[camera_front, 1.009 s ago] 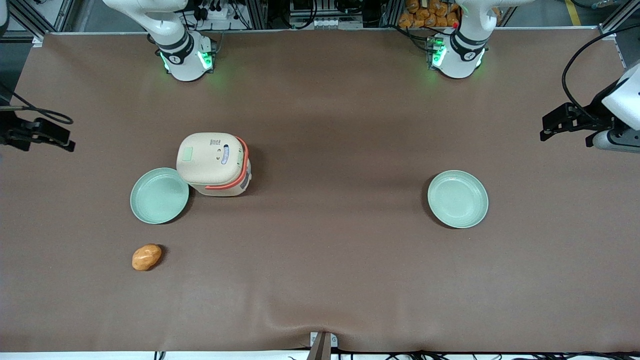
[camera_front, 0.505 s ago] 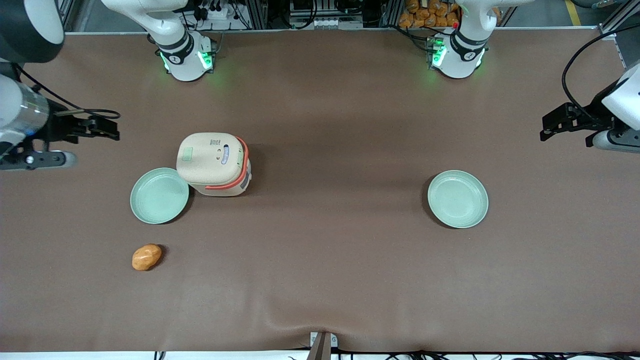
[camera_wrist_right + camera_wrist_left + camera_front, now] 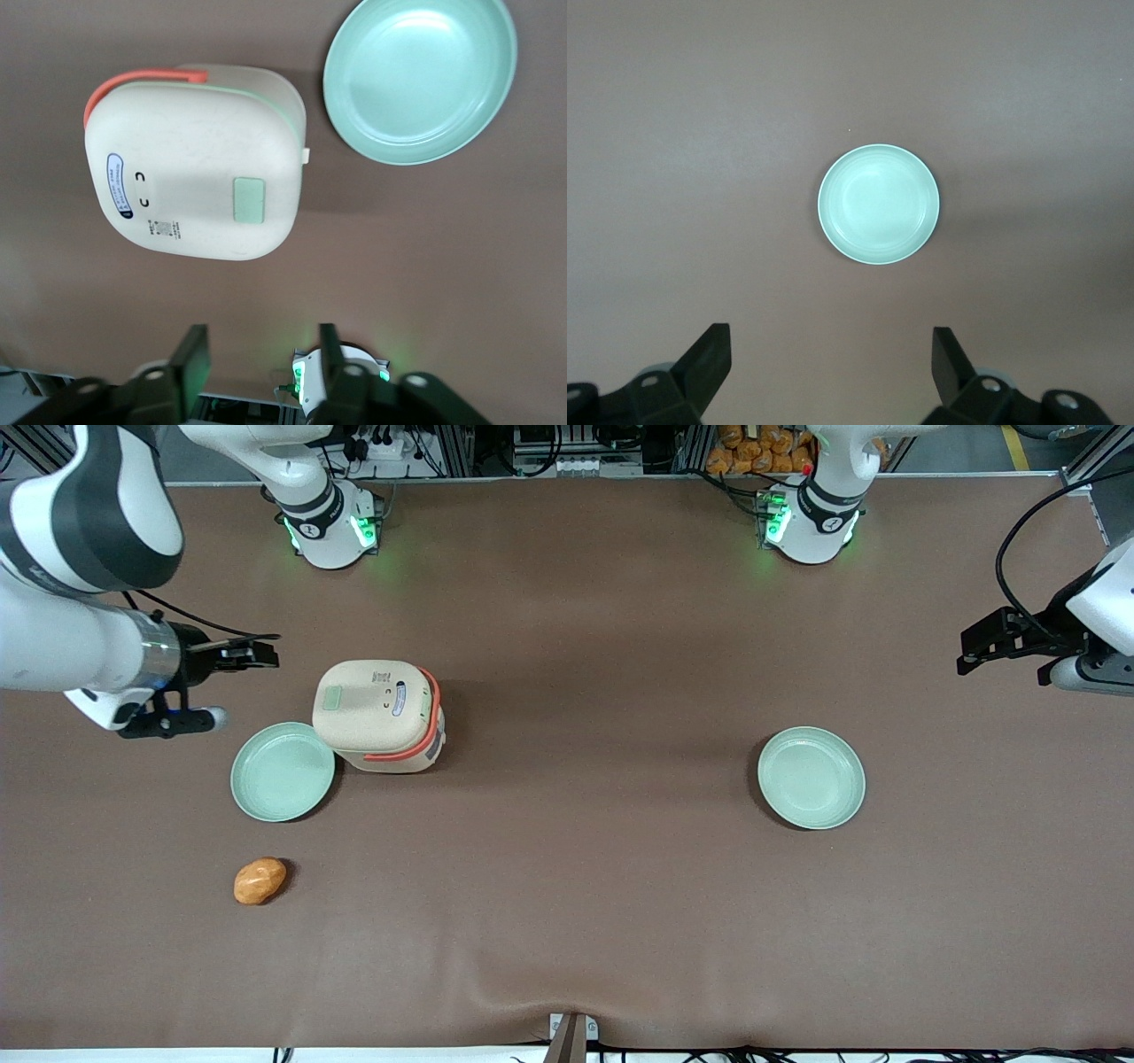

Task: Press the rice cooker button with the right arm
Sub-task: 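Move the right gripper toward the rice cooker's front button panel, then press the rice cooker's square button with the closed right gripper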

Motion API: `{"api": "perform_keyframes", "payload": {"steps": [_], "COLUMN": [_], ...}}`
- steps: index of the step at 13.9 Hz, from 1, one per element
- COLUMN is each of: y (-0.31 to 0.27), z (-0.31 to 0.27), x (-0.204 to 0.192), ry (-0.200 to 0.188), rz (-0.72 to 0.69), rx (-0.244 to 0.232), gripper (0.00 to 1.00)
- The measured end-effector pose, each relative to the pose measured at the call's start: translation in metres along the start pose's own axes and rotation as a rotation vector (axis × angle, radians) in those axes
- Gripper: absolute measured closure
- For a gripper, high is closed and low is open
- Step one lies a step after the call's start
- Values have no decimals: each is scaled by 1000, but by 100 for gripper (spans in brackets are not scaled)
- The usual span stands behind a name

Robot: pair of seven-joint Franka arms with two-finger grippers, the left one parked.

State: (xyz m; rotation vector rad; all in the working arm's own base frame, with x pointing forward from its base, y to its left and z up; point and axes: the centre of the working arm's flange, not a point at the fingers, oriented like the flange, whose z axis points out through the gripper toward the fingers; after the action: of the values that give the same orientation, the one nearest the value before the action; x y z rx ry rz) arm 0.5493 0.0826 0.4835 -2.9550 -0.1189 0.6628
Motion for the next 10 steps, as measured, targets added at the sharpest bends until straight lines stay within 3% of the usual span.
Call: {"api": "perform_keyframes", "payload": {"steps": [3, 5, 10], "y": [-12, -16, -28], "z": [23, 39, 79], "x": [12, 22, 42], "ry": [-47, -80, -164], "rz": [-14, -20, -35], "rx": [-12, -17, -33], "gripper": [81, 99, 99]}}
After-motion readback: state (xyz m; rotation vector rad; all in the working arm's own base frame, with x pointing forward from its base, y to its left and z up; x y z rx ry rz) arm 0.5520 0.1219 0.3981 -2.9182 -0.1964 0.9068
